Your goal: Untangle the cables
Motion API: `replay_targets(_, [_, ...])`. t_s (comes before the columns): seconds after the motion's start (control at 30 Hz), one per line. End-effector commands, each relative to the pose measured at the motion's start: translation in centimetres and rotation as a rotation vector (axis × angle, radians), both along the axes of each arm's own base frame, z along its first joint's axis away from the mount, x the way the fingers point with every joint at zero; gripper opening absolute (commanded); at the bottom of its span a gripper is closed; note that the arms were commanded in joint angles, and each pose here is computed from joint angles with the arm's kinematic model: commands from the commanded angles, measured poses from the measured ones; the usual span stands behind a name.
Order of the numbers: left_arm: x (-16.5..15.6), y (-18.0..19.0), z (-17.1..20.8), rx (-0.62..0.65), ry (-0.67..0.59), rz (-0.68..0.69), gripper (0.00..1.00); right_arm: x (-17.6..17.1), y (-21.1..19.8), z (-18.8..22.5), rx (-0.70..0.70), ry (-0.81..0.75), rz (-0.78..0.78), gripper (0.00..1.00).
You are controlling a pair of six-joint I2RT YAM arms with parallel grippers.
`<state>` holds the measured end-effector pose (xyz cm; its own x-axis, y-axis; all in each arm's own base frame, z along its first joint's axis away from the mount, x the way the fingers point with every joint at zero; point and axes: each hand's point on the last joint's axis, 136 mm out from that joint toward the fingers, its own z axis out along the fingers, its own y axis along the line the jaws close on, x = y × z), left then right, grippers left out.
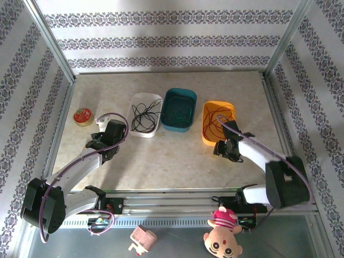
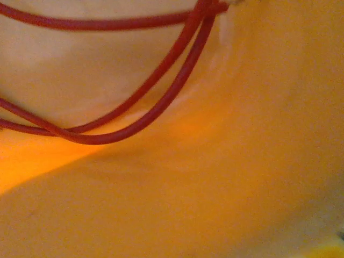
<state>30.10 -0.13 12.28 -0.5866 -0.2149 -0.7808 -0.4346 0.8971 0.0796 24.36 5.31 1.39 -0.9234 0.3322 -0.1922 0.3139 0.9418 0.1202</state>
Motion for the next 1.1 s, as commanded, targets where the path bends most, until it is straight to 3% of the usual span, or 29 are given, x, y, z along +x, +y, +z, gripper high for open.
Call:
replay_targets(0.0, [0.1, 0.8, 0.0, 0.012, -0.033, 0.047, 0.86, 5.2, 2.1, 1.0, 0.060, -0.081, 0.068, 0.61])
replay_targets(0.2, [1.0, 1.3, 0.5, 0.013, -0.061, 0.064, 0.89, 8.9, 2.6, 1.6, 0.038, -0.095, 0.129, 0.61])
replay_targets(0.4, [2.8, 2.6, 2.0, 0.074, -0.094, 0.098, 0.95, 11.4, 1.6, 6.6, -0.025, -0.340, 0.109, 0.62])
replay_targets(0.47, [3.2, 3.5, 1.8, 0.088, -0.086, 0.126, 1.00, 11.6, 0.8, 7.9, -0.060, -0.392, 0.103, 0.62])
replay_targets(0.67, [3.9, 5.5, 1.7, 0.144, -0.056, 0.194, 0.99, 9.9, 0.2, 8.2, -0.094, -0.403, 0.110, 0.63])
replay_targets(0.73, [4.2, 5.6, 1.8, 0.169, -0.056, 0.183, 0.99, 9.3, -0.3, 8.8, -0.148, -0.448, 0.095, 0.63])
replay_targets(0.9, [5.0, 6.0, 1.9, 0.237, -0.052, 0.141, 0.99, 8.4, -3.4, 13.2, -0.432, -0.713, 0.021, 0.66])
replay_targets(1.07, [6.2, 6.2, 0.4, 0.341, -0.072, 0.090, 0.99, 9.2, -5.3, 15.8, -0.590, -0.886, -0.030, 0.76])
